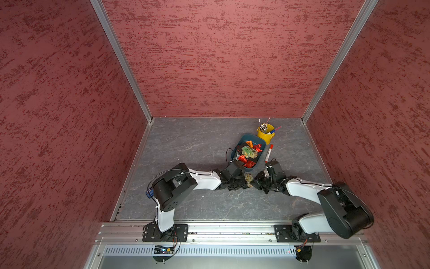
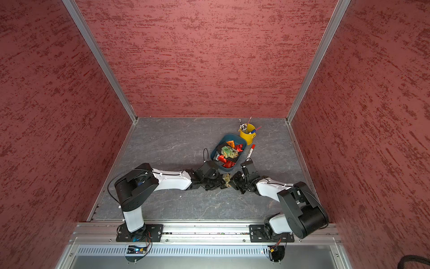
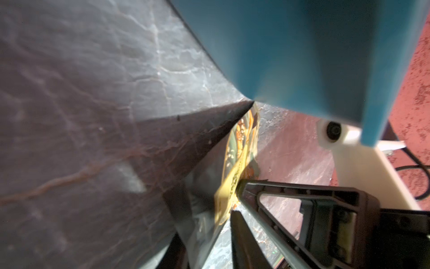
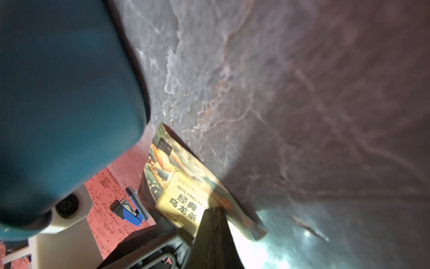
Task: Put the tea bags into the storage box
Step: Pick up the tea bag from the center of the board.
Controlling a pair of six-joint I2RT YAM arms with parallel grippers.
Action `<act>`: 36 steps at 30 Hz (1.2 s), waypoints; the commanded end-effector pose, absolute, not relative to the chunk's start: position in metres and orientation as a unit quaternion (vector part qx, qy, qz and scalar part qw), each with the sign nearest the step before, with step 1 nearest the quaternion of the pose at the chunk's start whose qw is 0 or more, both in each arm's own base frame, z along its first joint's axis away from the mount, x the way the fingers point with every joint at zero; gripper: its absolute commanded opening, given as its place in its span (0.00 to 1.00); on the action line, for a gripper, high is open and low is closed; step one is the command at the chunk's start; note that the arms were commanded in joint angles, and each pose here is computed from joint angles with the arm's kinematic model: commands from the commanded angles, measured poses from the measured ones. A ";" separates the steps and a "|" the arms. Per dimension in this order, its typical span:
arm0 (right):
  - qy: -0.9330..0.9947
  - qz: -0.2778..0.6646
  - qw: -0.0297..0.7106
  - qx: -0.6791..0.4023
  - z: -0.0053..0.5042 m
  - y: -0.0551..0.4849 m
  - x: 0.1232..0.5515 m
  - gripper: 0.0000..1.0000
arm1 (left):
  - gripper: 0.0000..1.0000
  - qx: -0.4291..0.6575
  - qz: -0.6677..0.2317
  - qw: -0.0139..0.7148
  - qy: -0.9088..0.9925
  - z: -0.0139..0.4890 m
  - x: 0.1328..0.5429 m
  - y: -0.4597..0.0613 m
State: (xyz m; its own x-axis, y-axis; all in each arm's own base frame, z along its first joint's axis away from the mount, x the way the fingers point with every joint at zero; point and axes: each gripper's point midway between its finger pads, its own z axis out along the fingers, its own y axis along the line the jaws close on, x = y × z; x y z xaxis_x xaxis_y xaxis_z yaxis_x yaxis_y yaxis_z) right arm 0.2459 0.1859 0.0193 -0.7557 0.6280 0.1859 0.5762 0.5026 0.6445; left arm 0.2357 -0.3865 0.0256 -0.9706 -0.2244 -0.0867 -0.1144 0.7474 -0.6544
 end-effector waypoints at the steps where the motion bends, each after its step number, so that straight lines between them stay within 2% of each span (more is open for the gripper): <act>1: 0.877 0.313 0.031 0.364 0.006 0.174 0.238 0.00 | 0.23 -0.085 -0.339 0.087 0.933 0.031 0.234 -0.386; 5: 0.874 0.330 0.049 0.353 0.024 0.179 0.249 0.00 | 0.12 -0.084 -0.336 0.086 0.934 0.033 0.234 -0.385; 13: 0.888 0.316 0.104 0.318 0.088 0.165 0.258 0.00 | 0.01 -0.066 -0.339 0.092 0.934 0.055 0.232 -0.385; 19: 0.886 0.299 0.153 0.321 0.136 0.127 0.255 0.00 | 0.00 -0.039 -0.364 0.099 0.925 0.103 0.228 -0.392; 26: 0.885 0.292 0.167 0.322 0.156 0.102 0.250 0.00 | 0.02 -0.002 -0.386 0.117 0.915 0.167 0.239 -0.400; 30: 0.885 0.283 0.174 0.325 0.159 0.091 0.252 0.00 | 0.03 -0.001 -0.399 0.140 0.906 0.188 0.263 -0.398; 36: 0.883 0.285 0.178 0.328 0.163 0.087 0.255 0.00 | 0.05 0.004 -0.433 0.140 0.890 0.192 0.314 -0.408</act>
